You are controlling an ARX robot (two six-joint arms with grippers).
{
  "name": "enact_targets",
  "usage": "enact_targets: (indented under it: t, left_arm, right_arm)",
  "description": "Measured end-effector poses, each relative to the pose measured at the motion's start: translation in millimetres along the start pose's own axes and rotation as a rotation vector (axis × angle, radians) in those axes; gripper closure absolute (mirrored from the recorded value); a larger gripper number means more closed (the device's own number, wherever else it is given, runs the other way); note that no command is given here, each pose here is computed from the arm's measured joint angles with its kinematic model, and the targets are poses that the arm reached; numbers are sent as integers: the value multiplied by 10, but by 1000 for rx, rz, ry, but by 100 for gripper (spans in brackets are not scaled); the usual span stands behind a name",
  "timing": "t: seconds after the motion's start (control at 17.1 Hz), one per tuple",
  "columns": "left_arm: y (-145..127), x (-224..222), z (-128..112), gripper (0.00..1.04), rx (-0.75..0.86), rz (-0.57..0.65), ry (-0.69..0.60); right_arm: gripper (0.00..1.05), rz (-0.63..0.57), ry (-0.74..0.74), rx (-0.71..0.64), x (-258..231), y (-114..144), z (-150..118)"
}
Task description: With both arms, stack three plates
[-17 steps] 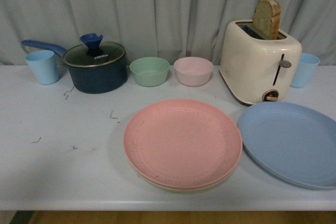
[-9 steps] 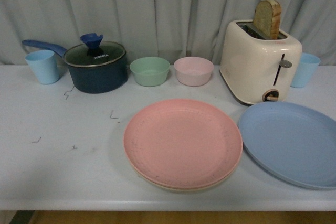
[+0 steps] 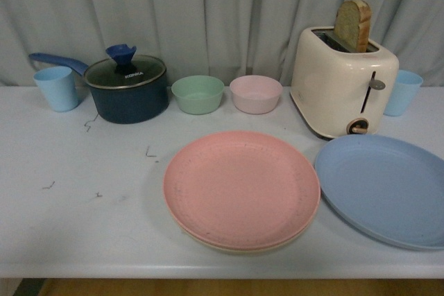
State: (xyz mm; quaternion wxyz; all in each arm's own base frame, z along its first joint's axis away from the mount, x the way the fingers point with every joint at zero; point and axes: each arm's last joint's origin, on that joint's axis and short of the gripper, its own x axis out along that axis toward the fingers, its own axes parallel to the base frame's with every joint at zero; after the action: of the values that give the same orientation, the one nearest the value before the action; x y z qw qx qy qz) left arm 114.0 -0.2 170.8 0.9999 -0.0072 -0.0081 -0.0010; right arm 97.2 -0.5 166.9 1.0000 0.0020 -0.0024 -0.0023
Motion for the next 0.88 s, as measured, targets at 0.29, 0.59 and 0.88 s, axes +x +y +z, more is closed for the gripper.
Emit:
enact_targets:
  t: [0.29,0.59,0.88]
  left_arm:
    - [0,-59,-7,103,0,0,3]
    - [1,-166,-44,103,0,1,21]
    - [1,-166,-40,75,0,1,16]
  right_arm:
    - [6,0,0,0,0,0,0]
    - [6,0,1,0,0,0,-1]
    - [6,1,8,0,1,0,-7]
